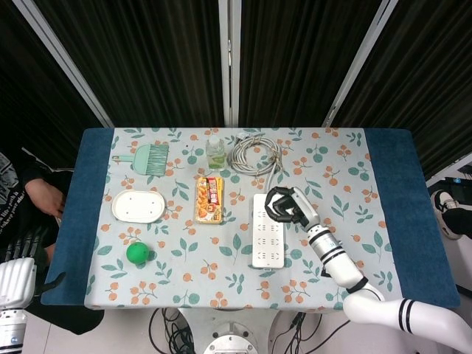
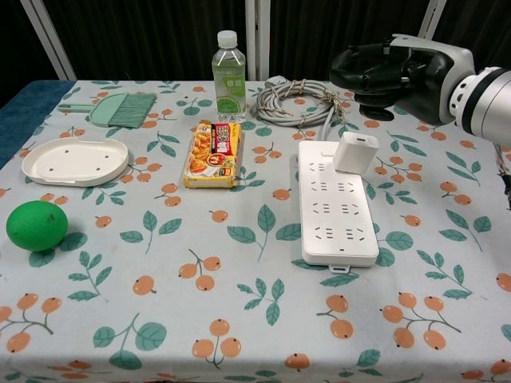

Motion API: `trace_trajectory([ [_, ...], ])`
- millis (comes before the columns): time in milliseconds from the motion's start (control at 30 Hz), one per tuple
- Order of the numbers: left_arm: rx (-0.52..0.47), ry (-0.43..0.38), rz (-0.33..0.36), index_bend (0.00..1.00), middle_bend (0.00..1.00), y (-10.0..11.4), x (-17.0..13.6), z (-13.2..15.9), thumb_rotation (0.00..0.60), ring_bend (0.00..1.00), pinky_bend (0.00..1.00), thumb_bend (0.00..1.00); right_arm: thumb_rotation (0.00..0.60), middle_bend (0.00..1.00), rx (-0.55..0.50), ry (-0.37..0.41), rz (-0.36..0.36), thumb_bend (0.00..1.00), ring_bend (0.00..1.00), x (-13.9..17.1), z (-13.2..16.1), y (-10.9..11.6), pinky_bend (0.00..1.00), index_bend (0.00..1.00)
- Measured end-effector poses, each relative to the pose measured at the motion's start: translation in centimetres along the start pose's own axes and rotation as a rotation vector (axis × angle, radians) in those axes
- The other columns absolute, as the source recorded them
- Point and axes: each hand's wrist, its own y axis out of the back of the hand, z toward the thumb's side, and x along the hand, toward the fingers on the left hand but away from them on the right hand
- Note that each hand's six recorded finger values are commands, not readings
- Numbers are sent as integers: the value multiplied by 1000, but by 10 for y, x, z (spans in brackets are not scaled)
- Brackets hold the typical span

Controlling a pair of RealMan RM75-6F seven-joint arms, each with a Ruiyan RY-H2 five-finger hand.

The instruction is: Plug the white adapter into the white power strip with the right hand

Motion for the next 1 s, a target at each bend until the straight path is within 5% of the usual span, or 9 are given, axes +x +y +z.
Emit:
trace_trajectory([
  [367, 1, 2, -9, 44, 0, -2, 2, 1, 600, 0, 0, 144, 600, 967, -243, -47, 86, 844, 969, -17, -24, -18, 952, 1000],
  [1000, -8, 5, -14, 44, 0, -3, 2, -1, 600, 0, 0, 144, 600, 967, -272, -63, 114, 853, 969, -29, -36, -22, 953, 1000],
])
